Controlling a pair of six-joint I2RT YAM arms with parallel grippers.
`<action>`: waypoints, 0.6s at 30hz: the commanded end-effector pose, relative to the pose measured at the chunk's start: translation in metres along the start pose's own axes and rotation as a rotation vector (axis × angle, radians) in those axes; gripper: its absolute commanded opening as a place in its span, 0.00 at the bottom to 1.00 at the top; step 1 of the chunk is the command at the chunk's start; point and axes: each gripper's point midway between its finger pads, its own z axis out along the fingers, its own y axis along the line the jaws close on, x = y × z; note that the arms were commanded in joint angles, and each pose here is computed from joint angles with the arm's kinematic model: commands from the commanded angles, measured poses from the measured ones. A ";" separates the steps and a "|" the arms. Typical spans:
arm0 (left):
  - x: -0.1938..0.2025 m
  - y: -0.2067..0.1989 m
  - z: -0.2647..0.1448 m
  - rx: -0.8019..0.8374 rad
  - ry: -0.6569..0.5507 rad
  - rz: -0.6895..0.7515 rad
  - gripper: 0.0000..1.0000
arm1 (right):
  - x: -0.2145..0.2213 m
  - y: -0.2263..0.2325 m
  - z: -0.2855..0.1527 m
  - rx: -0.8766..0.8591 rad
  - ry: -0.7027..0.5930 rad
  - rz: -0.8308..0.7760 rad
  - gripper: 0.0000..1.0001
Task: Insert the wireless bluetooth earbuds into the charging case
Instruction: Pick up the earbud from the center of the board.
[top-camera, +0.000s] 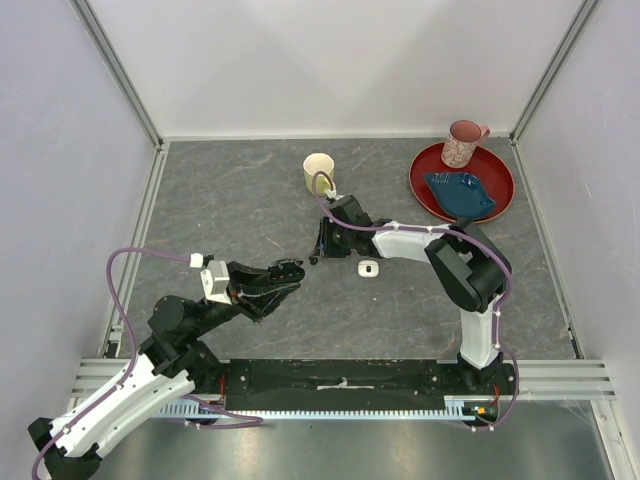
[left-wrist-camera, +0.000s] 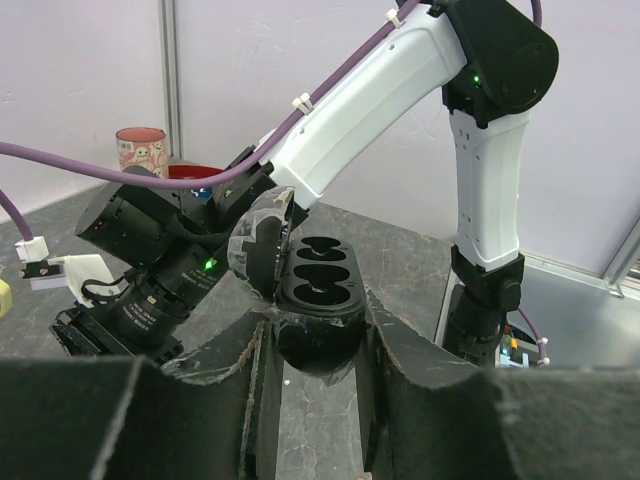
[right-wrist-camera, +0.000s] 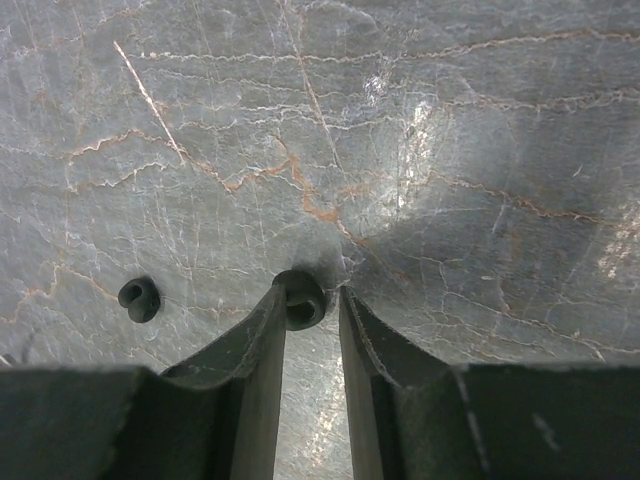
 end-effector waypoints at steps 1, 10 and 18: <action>-0.002 0.001 0.002 0.000 -0.017 0.012 0.02 | 0.004 0.011 -0.004 -0.028 0.004 0.001 0.34; -0.002 0.002 0.000 -0.007 -0.025 0.010 0.02 | 0.014 0.010 0.000 -0.022 0.026 0.003 0.33; 0.000 0.003 -0.001 -0.016 -0.021 0.008 0.02 | 0.006 0.019 0.000 -0.059 0.003 -0.007 0.25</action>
